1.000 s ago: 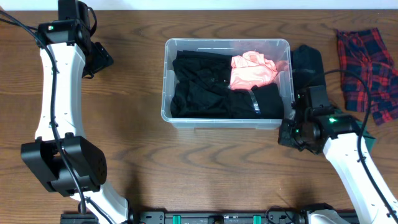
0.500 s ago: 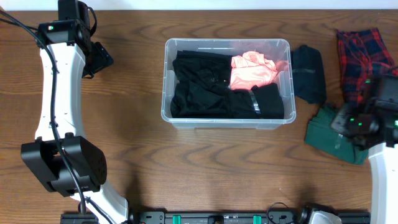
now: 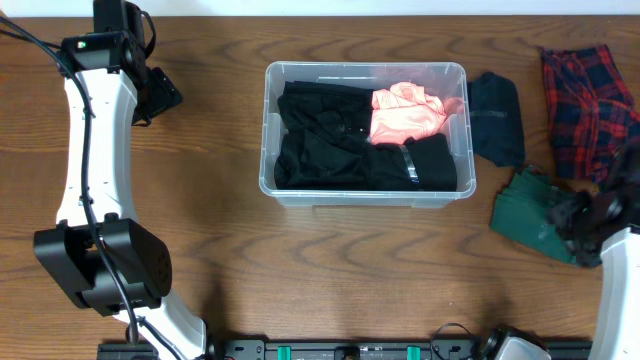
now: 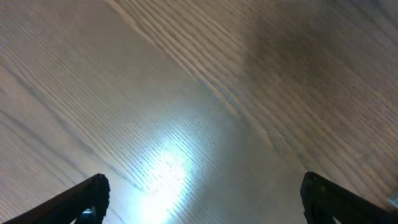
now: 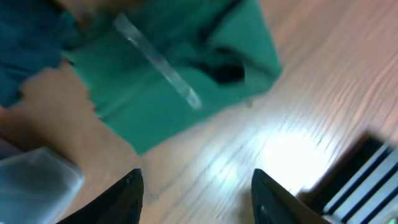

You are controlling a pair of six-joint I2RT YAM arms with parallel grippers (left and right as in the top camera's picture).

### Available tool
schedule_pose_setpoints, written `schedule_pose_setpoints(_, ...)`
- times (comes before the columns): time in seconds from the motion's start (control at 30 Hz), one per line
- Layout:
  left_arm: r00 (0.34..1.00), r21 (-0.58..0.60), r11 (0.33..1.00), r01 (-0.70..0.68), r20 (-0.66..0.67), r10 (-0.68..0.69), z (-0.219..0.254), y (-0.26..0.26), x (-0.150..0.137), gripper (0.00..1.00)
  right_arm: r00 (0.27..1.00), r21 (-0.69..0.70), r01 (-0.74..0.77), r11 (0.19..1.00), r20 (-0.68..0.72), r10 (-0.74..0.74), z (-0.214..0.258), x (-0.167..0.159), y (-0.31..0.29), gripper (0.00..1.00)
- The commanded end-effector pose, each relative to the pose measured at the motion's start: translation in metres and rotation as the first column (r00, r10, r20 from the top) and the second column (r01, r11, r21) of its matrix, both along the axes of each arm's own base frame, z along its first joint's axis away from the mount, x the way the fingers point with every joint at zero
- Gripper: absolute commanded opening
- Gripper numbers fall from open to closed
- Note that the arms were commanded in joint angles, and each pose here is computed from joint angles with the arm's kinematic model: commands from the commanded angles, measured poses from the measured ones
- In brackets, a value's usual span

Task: Pack container
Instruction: 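Grasp the banded green bundle with the right gripper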

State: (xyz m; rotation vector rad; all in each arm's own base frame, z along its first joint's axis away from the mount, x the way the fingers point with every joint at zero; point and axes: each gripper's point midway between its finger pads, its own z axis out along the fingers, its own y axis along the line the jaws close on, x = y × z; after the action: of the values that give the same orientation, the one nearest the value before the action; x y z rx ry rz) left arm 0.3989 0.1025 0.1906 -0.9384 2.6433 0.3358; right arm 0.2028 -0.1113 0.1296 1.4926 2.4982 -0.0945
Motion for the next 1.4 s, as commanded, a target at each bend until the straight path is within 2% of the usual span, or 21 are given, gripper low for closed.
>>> schedule_pose_setpoints(0.0,1.0,0.002,1.0,-0.007,-0.015,0.007,-0.004,0.002,-0.002,0.98,0.989,0.044,0.148,0.988,-0.027,-0.147,-0.024,-0.012,0.005,0.62)
schedule_pose_setpoints(0.1,1.0,0.002,1.0,-0.007,-0.015,0.007,-0.004,0.002,-0.002,0.98,0.979,0.052,0.204,0.978,-0.018,-0.204,-0.043,-0.013,0.005,0.77)
schedule_pose_setpoints(0.27,1.0,0.002,1.0,-0.007,-0.015,0.007,-0.004,0.002,-0.002,0.98,0.969,0.043,0.236,0.971,0.057,-0.238,-0.065,-0.001,-0.001,0.81)
schedule_pose_setpoints(0.37,1.0,0.002,1.0,-0.007,-0.015,0.007,-0.004,0.002,-0.002,0.98,0.955,0.027,0.285,0.958,0.075,-0.286,-0.07,-0.001,-0.006,0.88)
schedule_pose_setpoints(0.6,1.0,0.002,1.0,-0.007,-0.015,0.007,-0.004,0.002,-0.002,0.98,0.939,-0.045,0.334,0.941,0.095,-0.329,-0.068,-0.003,-0.02,0.88)
schedule_pose_setpoints(0.9,1.0,0.002,1.0,-0.007,-0.015,0.007,-0.004,0.002,-0.002,0.98,0.935,-0.053,0.341,0.939,0.122,-0.332,-0.071,0.008,-0.027,0.89)
schedule_pose_setpoints(1.07,1.0,0.002,1.0,-0.007,-0.015,0.007,-0.004,0.002,-0.002,0.98,0.942,-0.018,0.331,0.943,0.059,-0.33,-0.086,0.006,-0.02,0.89)
schedule_pose_setpoints(1.2,1.0,0.002,1.0,-0.007,-0.015,0.007,-0.004,0.002,-0.002,0.98,0.938,-0.021,0.347,0.938,0.006,-0.347,-0.097,0.0,-0.02,0.96)
schedule_pose_setpoints(1.37,1.0,0.002,1.0,-0.007,-0.015,0.007,-0.004,0.002,-0.002,0.98,0.936,-0.022,0.35,0.936,-0.013,-0.35,-0.107,0.002,-0.021,0.98)
